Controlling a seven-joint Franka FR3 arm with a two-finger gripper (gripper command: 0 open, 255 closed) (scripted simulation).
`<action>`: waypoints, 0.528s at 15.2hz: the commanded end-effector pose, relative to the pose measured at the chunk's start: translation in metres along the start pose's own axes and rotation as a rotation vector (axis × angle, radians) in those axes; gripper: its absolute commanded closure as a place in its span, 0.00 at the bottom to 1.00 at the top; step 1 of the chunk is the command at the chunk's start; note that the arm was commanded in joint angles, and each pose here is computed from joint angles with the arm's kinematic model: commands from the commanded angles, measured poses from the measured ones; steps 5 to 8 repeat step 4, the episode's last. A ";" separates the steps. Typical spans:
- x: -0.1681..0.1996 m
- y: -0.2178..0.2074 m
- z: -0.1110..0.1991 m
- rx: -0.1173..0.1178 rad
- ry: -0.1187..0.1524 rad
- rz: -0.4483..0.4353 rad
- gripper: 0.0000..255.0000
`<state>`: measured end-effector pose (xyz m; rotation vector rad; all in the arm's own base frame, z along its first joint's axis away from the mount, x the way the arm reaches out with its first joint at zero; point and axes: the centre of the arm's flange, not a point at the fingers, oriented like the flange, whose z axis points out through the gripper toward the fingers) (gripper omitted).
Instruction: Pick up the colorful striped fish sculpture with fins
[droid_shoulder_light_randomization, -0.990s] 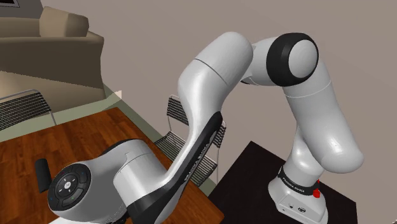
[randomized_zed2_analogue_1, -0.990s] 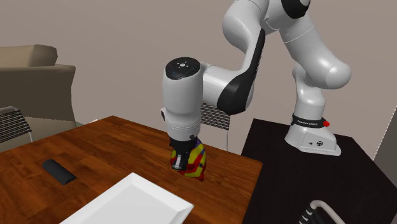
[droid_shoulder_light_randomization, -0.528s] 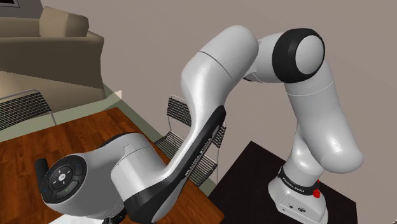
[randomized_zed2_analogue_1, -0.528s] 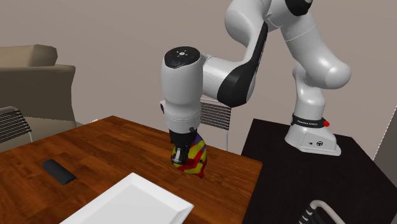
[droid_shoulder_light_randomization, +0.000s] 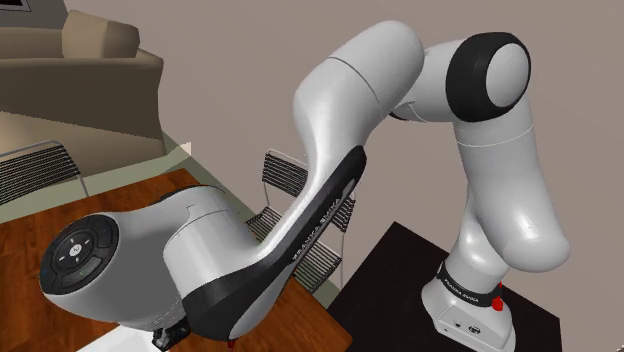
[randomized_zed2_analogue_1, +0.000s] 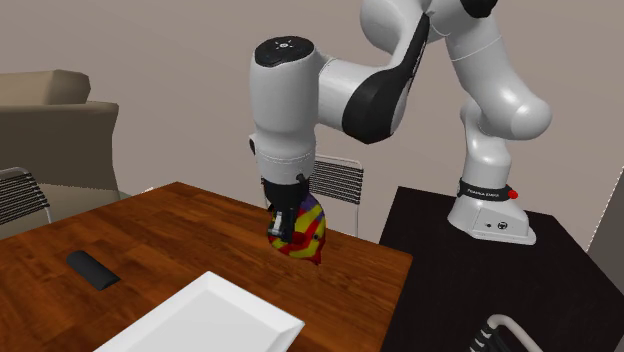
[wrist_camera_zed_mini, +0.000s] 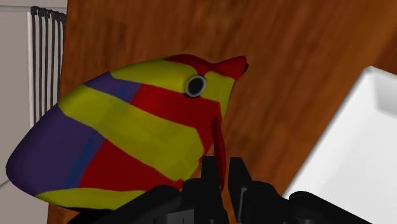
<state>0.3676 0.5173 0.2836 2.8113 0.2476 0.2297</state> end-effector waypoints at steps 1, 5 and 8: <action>0.001 0.005 -0.010 0.000 0.000 0.000 1.00; 0.002 0.007 -0.016 0.000 0.000 0.000 1.00; 0.002 0.007 -0.016 0.000 0.000 0.000 1.00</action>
